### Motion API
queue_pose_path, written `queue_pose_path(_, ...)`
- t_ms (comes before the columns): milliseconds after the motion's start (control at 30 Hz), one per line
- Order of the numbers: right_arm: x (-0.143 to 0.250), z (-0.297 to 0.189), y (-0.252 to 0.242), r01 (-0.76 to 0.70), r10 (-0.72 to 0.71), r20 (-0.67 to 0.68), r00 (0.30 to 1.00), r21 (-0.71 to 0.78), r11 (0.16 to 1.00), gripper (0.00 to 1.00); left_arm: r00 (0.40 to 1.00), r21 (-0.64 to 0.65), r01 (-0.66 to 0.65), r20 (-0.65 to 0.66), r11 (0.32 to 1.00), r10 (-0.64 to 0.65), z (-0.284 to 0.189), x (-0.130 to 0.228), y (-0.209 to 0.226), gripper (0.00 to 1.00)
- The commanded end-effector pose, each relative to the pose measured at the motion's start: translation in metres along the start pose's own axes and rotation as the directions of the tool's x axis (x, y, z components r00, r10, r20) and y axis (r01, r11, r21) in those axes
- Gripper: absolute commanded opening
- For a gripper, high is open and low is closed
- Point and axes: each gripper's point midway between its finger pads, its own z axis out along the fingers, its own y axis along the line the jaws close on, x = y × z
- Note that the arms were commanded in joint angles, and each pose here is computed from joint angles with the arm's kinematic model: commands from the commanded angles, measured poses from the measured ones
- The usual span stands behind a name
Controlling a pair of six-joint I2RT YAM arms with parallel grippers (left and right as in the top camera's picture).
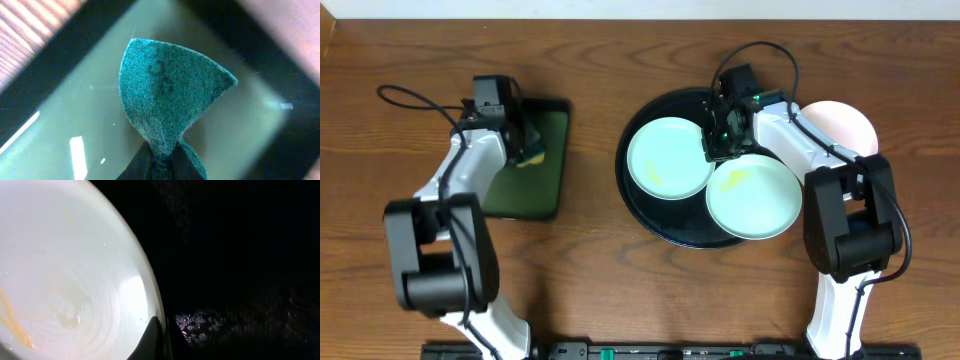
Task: Clean dirty plates on tray and stack at the side
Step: 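Dip the sponge in the water tray and lift it with the left gripper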
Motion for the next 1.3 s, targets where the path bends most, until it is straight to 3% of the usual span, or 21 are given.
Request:
queue_pose_path(0, 0.005, 0.004, -0.004, -0.012, 0.012, -0.014, 1.000, 0.011, 1.000, 0.01, 0.999, -0.048, 0.009, -0.036, 0.999, -0.011, 0.017, 0.011, 0.011, 0.08)
queue_pose_path(833, 0.005, 0.005, -0.003, -0.009, 0.009, -0.014, 1.000, 0.010, 1.000, 0.01, 0.995, -0.133, -0.059, -0.085, 0.989, 0.048, 0.038, 0.026, 0.029, 0.08)
queue_pose_path(1267, 0.005, 0.005, -0.002, -0.009, 0.010, -0.014, 1.000, 0.009, 1.000, 0.01, 0.994, 0.050, -0.041, 0.101, 0.998, 0.035, -0.068, -0.022, -0.004, 0.08)
